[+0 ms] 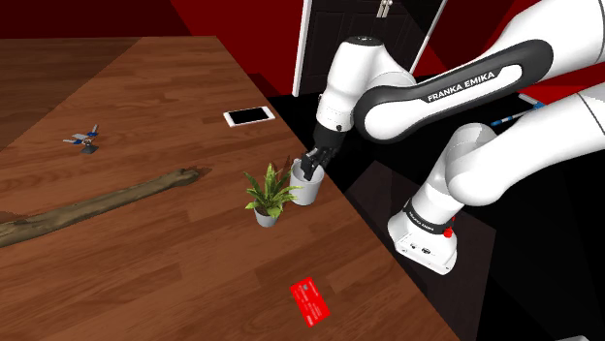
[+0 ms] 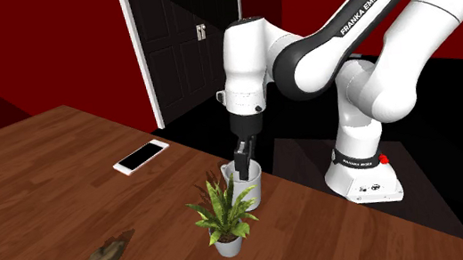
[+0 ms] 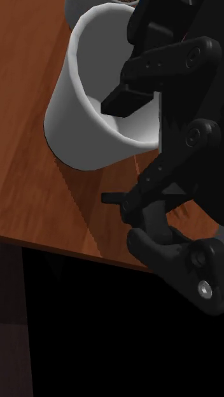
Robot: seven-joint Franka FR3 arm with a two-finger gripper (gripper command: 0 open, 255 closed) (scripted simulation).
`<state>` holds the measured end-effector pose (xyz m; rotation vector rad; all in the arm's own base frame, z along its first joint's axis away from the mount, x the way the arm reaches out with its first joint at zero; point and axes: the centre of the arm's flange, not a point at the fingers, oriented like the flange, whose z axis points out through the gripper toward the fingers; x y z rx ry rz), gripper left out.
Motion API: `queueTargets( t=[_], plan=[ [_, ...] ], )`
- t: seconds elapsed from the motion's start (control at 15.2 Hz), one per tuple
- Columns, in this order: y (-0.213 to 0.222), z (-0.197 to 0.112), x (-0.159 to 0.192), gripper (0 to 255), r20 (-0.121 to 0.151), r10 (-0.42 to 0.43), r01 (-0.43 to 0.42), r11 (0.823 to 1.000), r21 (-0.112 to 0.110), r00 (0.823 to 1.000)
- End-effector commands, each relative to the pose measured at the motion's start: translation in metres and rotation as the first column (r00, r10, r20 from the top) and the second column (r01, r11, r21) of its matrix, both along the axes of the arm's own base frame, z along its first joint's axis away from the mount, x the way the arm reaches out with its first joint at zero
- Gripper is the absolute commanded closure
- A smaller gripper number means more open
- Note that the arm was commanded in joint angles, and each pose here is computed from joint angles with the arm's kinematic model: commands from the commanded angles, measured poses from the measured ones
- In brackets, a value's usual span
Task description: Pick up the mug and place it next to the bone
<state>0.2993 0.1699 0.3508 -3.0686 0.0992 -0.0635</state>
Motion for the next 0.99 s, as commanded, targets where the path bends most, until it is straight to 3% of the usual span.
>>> queueTargets(
  t=[0.0,0.53,0.92],
  plan=[
    [0.000,0.000,0.000,255,0.000,0.000,0.000,1.000,0.000,1.000],
    [0.000,0.000,0.000,255,0.000,0.000,0.000,1.000,0.000,1.000],
    [0.000,0.032,0.000,255,0.000,0.000,0.000,1.000,0.000,1.000]
  ],
)
